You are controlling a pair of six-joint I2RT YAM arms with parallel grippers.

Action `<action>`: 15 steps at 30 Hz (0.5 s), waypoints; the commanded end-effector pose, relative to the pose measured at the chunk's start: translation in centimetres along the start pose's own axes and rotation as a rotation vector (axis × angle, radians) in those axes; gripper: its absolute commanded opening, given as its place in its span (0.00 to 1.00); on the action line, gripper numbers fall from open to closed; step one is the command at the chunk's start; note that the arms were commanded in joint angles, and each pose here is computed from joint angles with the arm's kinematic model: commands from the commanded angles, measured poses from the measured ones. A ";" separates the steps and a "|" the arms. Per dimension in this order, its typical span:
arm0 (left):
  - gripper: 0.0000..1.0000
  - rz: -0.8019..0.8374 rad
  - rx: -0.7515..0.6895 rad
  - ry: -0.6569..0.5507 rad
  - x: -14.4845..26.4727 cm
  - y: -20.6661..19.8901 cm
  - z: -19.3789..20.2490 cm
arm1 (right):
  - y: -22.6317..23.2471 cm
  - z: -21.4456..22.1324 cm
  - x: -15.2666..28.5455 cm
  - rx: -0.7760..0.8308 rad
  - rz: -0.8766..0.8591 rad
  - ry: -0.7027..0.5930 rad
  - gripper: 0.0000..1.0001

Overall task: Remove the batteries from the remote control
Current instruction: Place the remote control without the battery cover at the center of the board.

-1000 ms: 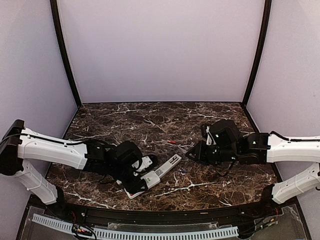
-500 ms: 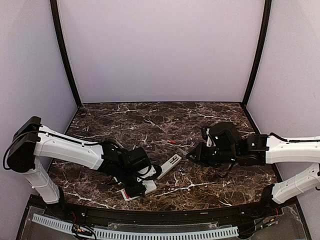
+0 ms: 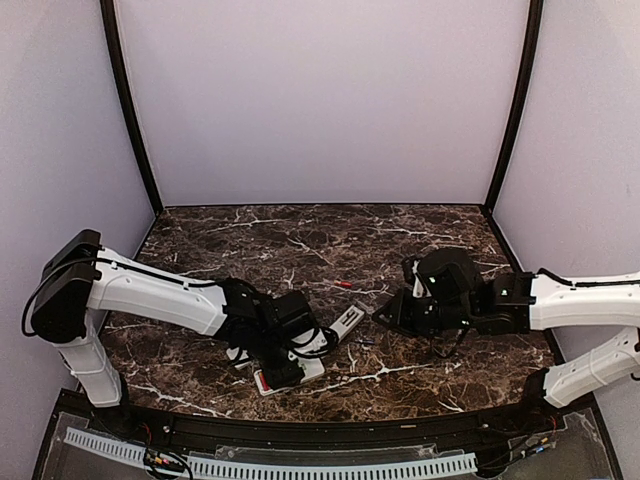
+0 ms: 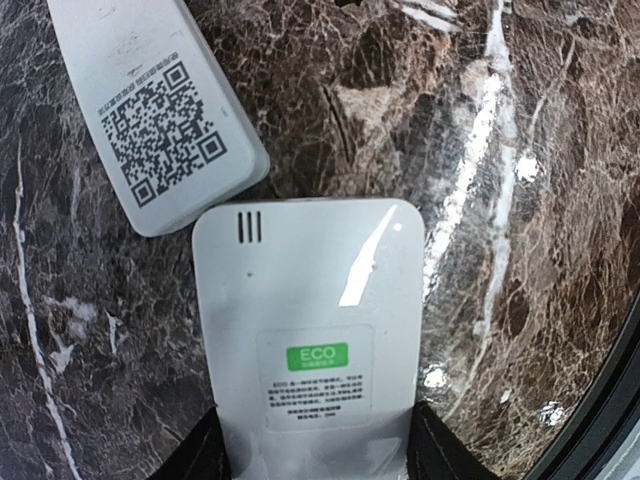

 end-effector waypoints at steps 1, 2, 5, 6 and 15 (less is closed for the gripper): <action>0.34 -0.033 -0.072 -0.072 -0.5 0.6 -2.5 | -0.9 -0.1 0.9 -0.033 0.002 -0.024 0.00; 0.34 -0.028 -0.072 -0.070 -0.7 0.8 -2.7 | -1.0 -0.1 1.2 -0.037 0.001 -0.030 0.00; 0.36 -0.019 -0.075 -0.097 -0.6 1.1 -3.6 | -1.5 0.0 1.7 -0.044 0.010 -0.037 0.00; 0.38 -0.018 -0.076 -0.107 -0.6 1.2 -4.0 | -1.6 0.1 1.8 -0.043 0.013 -0.036 0.00; 0.81 -0.042 0.036 -0.230 2.9 2.0 -5.0 | -1.8 0.4 2.5 0.011 0.019 -0.013 0.00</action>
Point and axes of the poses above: each gripper's point midway between its finger pads, its own x axis back along the fingers, its own y axis along the line the jaws close on, z = x × y, the point moved 6 cm from there along x, back along the fingers, and after that the axes turned 1 degree about -x, right-handed, at the moved point
